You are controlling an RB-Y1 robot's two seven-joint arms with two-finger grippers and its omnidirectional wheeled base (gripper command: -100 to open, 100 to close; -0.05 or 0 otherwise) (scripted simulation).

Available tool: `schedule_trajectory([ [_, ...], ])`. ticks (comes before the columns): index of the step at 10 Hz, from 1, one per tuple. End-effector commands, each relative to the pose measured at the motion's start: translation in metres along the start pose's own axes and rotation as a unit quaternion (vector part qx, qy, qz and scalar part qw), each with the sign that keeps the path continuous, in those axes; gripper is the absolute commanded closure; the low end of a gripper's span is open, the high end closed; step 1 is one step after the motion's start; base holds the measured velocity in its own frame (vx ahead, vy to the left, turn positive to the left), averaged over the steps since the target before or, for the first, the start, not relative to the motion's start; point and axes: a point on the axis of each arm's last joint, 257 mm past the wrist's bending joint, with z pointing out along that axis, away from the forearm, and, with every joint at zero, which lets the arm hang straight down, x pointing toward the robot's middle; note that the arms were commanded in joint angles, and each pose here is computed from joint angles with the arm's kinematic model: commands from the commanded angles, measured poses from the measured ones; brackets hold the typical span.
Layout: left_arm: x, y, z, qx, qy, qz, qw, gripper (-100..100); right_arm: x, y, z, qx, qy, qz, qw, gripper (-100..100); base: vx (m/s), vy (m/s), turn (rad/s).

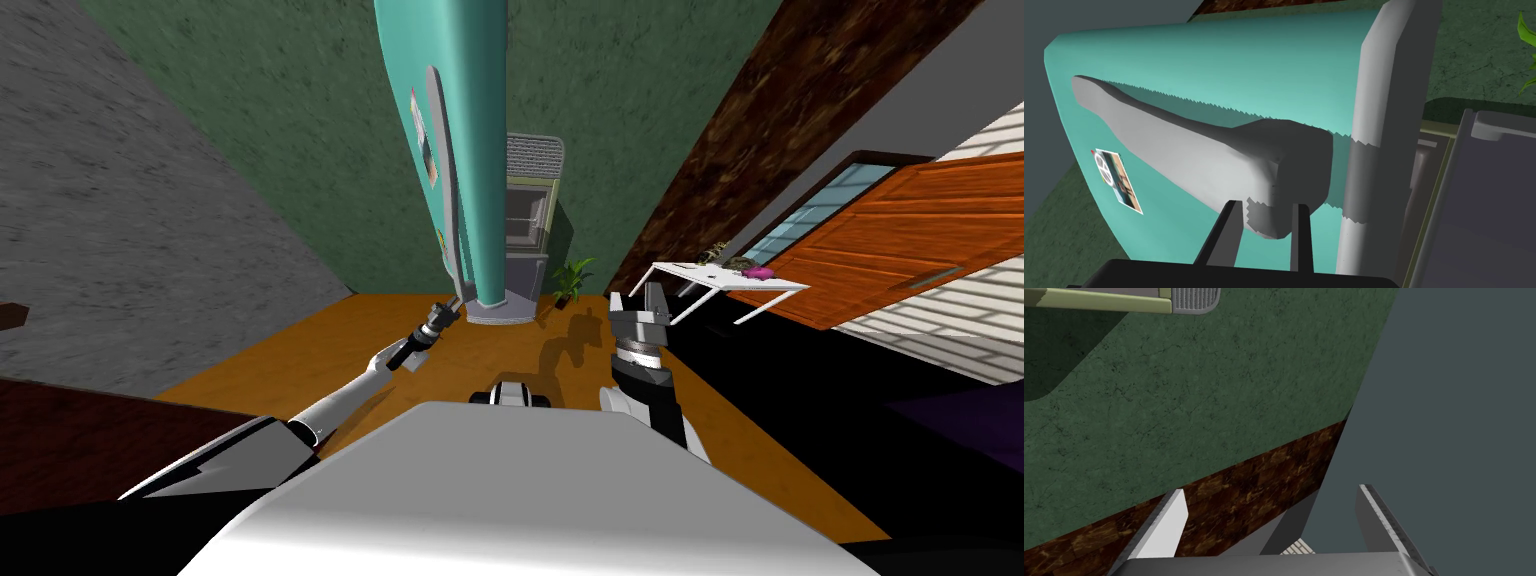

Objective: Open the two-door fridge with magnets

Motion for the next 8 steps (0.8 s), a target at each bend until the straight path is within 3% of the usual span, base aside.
schedule_trajectory([
  [1, 0.009, -0.023, 0.004, 0.021, 0.029, -0.007, 0.9994, 100, 0.000, 0.000, 0.000, 0.000, 0.000, 0.000, 1.0000, 0, -0.009, 0.168, 0.032],
  [3, 0.023, -0.031, 0.000, 0.025, 0.053, -0.024, 0.9980, 100, 0.000, 0.000, 0.000, 0.000, 0.000, 0.000, 1.0000, 0, -0.032, 0.208, 0.024],
  [4, 0.022, -0.014, -0.006, 0.007, 0.041, -0.027, 0.9988, 100, 0.000, 0.000, 0.000, 0.000, 0.000, 0.000, 1.0000, 0, -0.022, 0.089, 0.005],
  [5, 0.012, -0.021, 0.003, 0.003, 0.035, -0.028, 0.9990, -100, 0.000, 0.000, 0.000, 0.000, 0.000, 0.000, 1.0000, 0, -0.064, 0.030, -0.074],
  [8, -0.004, -0.034, 0.019, 0.005, 0.028, -0.025, 0.9993, -100, 0.000, 0.000, 0.000, 0.000, 0.000, 0.000, 1.0000, 0, -0.081, 0.009, -0.061],
])
